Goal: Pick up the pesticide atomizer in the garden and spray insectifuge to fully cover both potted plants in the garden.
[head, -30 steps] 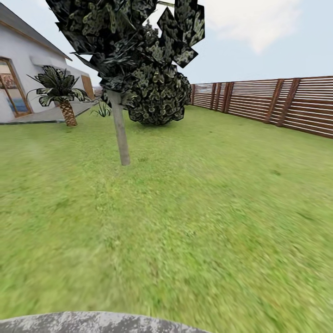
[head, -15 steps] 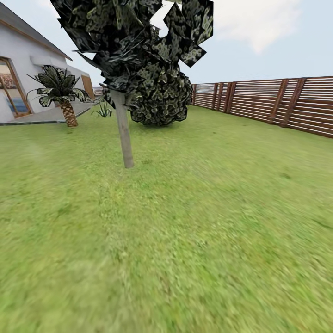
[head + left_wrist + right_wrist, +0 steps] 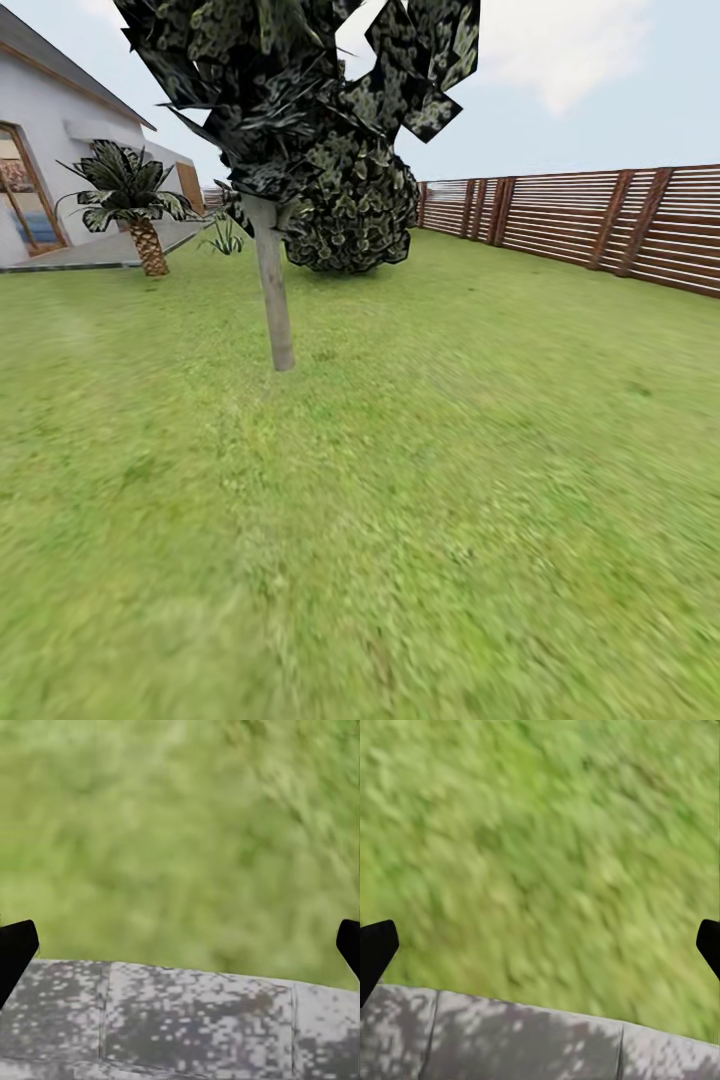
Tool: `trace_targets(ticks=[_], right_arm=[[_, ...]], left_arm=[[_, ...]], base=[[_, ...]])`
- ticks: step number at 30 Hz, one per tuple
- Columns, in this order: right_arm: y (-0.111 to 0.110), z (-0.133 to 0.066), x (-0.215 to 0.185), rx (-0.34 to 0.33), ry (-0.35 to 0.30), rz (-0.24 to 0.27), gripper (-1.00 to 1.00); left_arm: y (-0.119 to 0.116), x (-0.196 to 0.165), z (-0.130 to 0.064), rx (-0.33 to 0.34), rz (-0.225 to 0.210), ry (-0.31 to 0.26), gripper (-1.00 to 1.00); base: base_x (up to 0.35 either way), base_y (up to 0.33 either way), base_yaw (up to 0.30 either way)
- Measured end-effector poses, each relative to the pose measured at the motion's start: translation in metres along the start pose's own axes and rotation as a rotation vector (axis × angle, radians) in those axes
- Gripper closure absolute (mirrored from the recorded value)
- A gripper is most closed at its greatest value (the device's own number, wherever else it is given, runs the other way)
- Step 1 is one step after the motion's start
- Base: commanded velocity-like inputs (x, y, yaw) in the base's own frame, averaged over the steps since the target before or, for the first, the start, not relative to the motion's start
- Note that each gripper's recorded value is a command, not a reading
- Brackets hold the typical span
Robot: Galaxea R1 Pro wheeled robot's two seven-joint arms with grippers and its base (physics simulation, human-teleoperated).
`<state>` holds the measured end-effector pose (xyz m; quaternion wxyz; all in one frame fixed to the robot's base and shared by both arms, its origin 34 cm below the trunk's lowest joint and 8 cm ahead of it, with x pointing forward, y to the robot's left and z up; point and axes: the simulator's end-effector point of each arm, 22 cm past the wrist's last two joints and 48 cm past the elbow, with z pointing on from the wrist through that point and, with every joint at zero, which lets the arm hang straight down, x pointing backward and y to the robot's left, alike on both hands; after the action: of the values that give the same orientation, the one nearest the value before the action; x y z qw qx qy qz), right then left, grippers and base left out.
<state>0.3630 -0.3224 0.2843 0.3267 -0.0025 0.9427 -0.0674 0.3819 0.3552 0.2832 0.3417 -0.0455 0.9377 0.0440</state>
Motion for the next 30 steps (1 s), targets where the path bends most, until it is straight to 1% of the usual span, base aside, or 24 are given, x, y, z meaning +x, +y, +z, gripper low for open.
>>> trace_targets(ticks=[9,18,22,30], right_arm=[[-0.0007,0.0,0.0,0.003,0.0,0.003,-1.0],[-0.0021,0.0,0.0,0.007,0.0,0.007,-1.0],[-0.0023,-0.0001,0.0002,0.008,0.0,0.008,-1.0],[-0.0023,-0.0001,0.0002,0.008,0.0,0.008,-1.0]], left_arm=[[-0.0003,0.0001,0.0,0.0,0.0,0.0,-1.0],[0.001,0.0001,0.0,-0.002,0.0,0.001,-1.0],[0.001,0.0003,0.0,-0.002,0.0,0.002,-1.0],[0.0011,0.0006,0.0001,-0.002,0.0,0.003,-1.0]], base=[[0.321,0.08,0.0],[0.326,-0.062,-0.008],[0.317,-0.118,-0.181],[0.289,-0.113,-0.258]])
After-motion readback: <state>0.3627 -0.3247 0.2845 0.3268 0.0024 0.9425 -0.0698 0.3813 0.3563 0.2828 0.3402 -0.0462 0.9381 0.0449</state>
